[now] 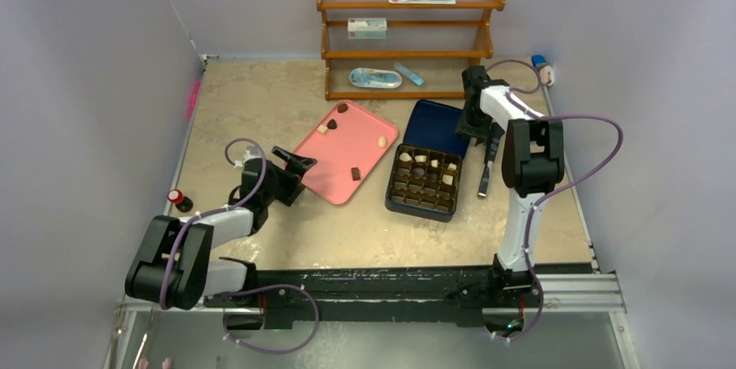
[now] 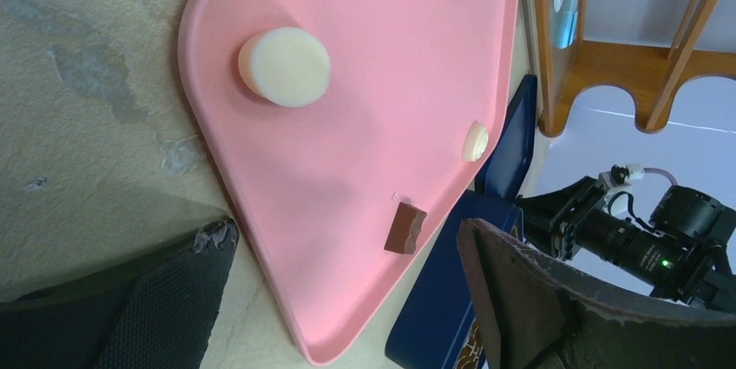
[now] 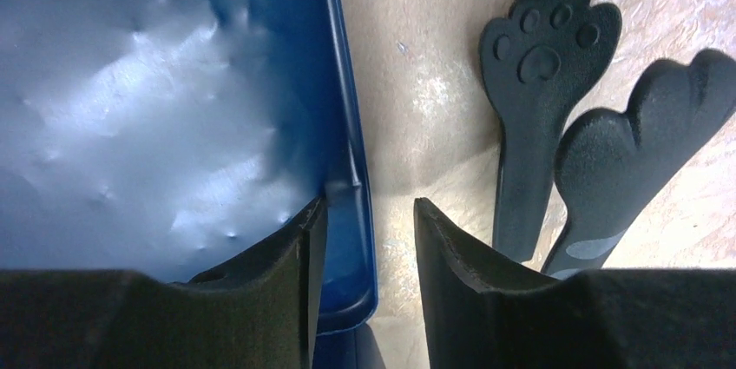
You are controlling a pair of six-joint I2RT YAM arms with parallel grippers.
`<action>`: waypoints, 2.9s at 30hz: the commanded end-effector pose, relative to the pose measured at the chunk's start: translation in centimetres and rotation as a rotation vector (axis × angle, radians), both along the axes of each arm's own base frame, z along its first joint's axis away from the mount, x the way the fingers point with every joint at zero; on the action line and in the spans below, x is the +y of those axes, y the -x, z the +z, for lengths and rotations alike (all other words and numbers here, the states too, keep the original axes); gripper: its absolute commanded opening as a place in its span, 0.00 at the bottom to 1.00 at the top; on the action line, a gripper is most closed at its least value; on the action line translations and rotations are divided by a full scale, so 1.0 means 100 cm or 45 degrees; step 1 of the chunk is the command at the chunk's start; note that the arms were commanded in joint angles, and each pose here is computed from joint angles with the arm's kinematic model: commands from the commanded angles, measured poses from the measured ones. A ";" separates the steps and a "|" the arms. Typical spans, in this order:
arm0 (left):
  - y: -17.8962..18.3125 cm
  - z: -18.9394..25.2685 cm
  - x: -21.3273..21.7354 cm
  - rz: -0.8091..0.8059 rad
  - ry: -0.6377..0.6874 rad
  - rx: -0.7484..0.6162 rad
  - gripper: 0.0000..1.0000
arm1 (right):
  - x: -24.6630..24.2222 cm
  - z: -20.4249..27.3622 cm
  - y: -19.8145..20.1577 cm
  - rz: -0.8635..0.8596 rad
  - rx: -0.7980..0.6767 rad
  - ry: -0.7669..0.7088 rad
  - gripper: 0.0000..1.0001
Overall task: Pack the chocolate
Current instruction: Pick up the box lid from the center of the board, then move the plate to the center of the board.
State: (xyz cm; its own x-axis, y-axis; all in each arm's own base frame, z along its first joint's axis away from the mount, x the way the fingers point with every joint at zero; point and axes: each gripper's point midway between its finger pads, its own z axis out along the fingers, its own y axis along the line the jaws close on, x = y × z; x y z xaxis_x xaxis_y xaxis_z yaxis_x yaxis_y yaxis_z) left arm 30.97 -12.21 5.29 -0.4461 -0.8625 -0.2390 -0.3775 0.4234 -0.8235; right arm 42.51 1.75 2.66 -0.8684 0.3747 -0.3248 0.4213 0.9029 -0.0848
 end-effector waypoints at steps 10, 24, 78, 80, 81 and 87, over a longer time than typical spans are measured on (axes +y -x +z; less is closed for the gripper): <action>0.008 -0.029 0.000 -0.032 -0.062 0.094 1.00 | 0.000 -0.015 0.005 -0.019 0.085 0.003 0.00; 0.013 -0.021 -0.002 -0.070 -0.069 0.061 1.00 | -0.002 0.042 -0.002 0.001 -0.145 0.001 0.00; -0.044 0.056 -0.061 -0.296 -0.082 -0.233 1.00 | 0.063 0.185 0.034 0.299 -0.652 -0.069 0.00; -0.046 0.063 -0.066 -0.315 -0.064 -0.265 1.00 | 0.067 0.182 0.042 0.316 -0.652 -0.084 0.00; -0.045 0.065 -0.069 -0.332 -0.057 -0.275 1.00 | 0.069 0.180 0.046 0.322 -0.648 -0.089 0.00; -0.025 0.080 -0.075 -0.399 -0.055 -0.261 1.00 | 0.074 0.177 0.062 0.355 -0.654 -0.100 0.00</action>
